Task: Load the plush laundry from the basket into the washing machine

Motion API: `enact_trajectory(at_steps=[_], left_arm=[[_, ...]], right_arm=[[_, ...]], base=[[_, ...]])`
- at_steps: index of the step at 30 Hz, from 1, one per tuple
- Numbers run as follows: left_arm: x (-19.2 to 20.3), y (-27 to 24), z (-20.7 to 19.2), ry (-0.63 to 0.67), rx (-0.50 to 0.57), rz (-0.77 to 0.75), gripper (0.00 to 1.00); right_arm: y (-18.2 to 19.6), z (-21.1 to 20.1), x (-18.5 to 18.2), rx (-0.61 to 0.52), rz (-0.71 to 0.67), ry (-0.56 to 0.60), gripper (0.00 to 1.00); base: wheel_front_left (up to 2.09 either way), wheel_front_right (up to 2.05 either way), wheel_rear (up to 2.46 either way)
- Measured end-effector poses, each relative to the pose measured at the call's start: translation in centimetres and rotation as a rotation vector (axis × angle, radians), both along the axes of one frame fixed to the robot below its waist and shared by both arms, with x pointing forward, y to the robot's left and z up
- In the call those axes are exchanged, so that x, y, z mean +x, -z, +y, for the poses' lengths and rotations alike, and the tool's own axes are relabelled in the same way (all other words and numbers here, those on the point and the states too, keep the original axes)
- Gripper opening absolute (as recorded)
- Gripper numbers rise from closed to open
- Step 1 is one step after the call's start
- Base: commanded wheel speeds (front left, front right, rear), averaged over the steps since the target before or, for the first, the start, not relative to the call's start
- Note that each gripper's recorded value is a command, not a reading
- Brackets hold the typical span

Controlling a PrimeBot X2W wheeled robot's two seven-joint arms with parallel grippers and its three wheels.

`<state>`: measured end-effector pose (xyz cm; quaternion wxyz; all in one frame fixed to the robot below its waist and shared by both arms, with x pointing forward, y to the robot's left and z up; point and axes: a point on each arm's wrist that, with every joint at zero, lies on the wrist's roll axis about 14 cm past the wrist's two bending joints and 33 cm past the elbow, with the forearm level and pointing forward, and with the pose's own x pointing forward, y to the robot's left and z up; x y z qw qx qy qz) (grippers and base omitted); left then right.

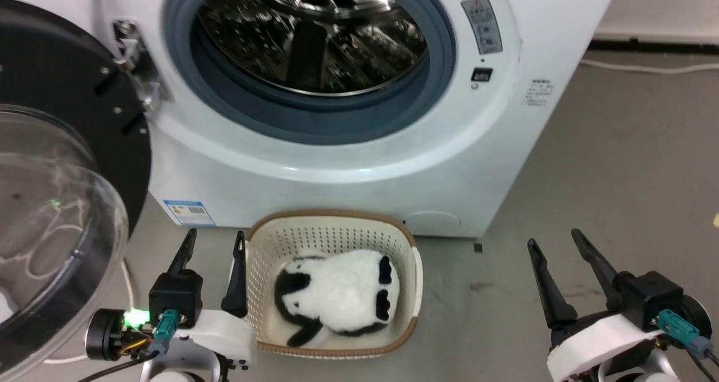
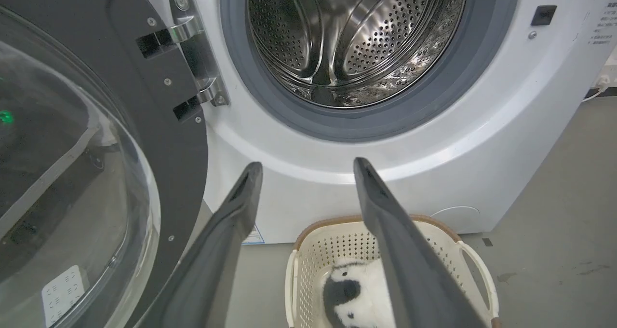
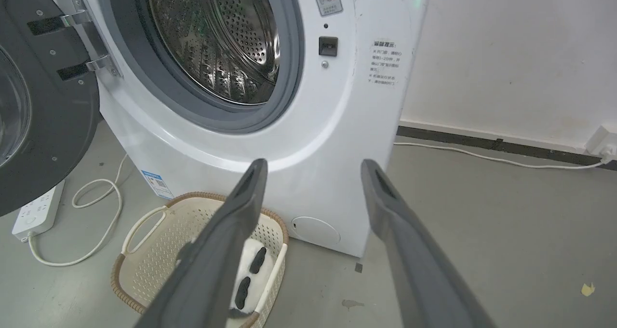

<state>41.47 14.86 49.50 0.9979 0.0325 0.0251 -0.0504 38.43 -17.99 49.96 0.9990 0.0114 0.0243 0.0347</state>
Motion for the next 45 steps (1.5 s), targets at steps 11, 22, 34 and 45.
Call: enact_trajectory(at_steps=[11, 22, 34, 45], left_arm=[[3.0, 3.1, -2.4, 0.088, 0.004, 0.06, 1.0], [4.9, 7.8, -4.3, 0.154, 0.007, 0.179, 1.0], [7.3, 13.8, -6.1, 0.226, 0.016, 0.311, 1.0], [8.5, 21.3, -8.6, 0.348, 0.087, 0.528, 1.0]], right_arm=[[1.9, -1.3, 1.0, 0.012, 0.04, 0.038, 1.0], [3.4, -1.3, 2.5, 0.016, 0.058, 0.04, 1.0], [5.8, -2.1, 3.7, 0.03, 0.1, 0.064, 1.0], [8.1, -3.9, 3.9, 0.059, 0.144, 0.124, 1.0]], base=[[0.0, 0.0, 0.0], [0.0, 0.0, 0.0], [0.0, 0.0, 0.0], [0.0, 0.0, 0.0]])
